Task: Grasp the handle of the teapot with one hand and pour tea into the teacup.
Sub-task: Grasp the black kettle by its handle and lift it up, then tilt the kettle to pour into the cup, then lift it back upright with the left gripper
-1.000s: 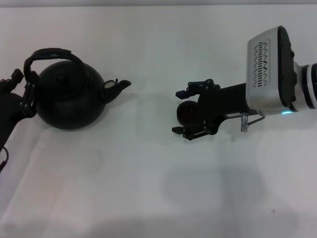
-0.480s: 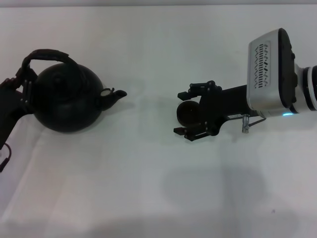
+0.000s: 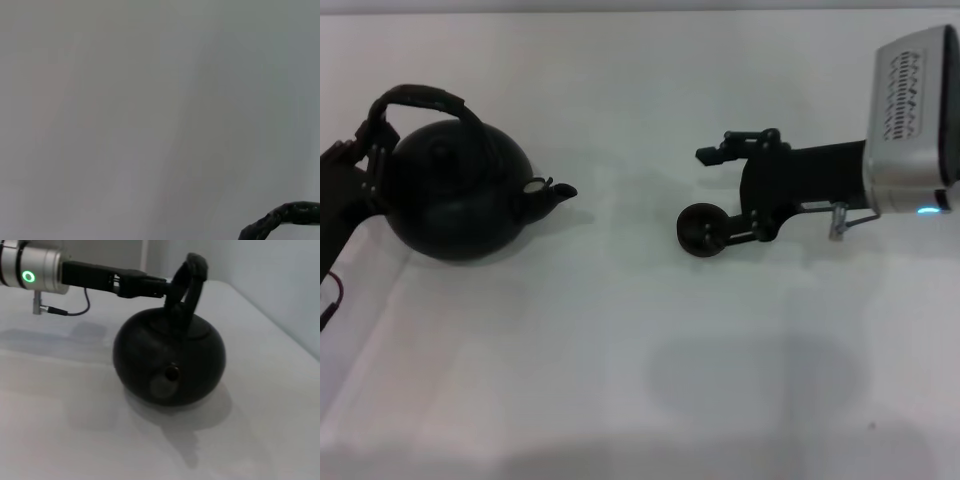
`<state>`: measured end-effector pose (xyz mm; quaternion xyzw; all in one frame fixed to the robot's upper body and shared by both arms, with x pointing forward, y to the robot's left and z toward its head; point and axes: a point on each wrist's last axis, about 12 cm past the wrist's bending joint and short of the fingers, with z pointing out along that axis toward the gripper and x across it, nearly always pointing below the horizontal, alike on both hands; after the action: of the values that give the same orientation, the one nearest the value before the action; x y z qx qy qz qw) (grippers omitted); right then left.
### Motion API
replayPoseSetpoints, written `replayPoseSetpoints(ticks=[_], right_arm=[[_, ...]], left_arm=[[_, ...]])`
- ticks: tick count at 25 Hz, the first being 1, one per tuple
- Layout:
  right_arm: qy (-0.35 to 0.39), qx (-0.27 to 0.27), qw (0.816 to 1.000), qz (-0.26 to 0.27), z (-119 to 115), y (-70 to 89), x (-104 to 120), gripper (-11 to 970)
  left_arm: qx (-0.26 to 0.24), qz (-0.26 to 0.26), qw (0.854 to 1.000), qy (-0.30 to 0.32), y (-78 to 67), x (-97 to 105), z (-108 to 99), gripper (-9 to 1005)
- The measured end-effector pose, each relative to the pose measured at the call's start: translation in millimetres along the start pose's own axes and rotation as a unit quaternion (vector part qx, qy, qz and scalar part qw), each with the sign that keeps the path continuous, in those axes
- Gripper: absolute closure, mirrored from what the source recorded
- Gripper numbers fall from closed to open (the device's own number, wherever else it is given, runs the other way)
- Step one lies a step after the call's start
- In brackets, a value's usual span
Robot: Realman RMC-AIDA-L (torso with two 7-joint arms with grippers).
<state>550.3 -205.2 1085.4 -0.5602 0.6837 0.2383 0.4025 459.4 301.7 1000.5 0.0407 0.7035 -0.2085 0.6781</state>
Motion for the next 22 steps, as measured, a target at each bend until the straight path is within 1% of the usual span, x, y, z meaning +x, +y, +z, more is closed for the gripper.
replayPoseSetpoints(ticks=[2,5,6,7,11,16,17,18,19,21,22], right_arm=[[-0.004,0.012,1.0,0.007,-5,-2.4,5,82],[-0.017,0.035,0.999,0.022,-14,-5.6,15,82],[-0.032,0.057,0.997,0.037,-21,-9.4,24,82],[-0.032,0.057,0.997,0.037,-21,-9.4,24,82],[-0.074,0.115,0.987,0.08,-41,-14.8,51,82],[-0.136,0.177,0.967,0.12,-62,-11.2,77,82],[-0.146,0.189,0.963,0.123,-64,-9.8,81,82],[-0.153,0.199,0.959,0.127,-65,-7.7,85,82],[-0.153,0.199,0.959,0.127,-65,-7.7,85,82],[-0.169,0.229,0.949,0.136,-67,-0.2,96,82],[-0.169,0.233,0.948,0.138,-67,1.1,98,82]], left_arm=[[0.018,0.003,1.0,-0.003,0.8,-5,5,847],[0.027,0.004,1.0,-0.001,3.0,-8,10,847],[0.031,0.003,1.0,0.003,4.5,-9,12,847],[0.035,0.002,0.999,0.007,6.2,-11,15,847],[0.05,0.0,0.999,0.02,11.6,-18,25,847],[0.065,0.005,0.997,0.044,20.6,-33,37,846],[0.065,0.005,0.997,0.044,20.6,-33,37,846],[0.071,0.014,0.996,0.061,23.8,-40,44,846],[0.072,0.016,0.995,0.064,24.3,-42,46,846],[0.072,0.017,0.995,0.071,25.4,-45,49,846],[0.072,0.019,0.994,0.076,26.4,-47,51,846]])
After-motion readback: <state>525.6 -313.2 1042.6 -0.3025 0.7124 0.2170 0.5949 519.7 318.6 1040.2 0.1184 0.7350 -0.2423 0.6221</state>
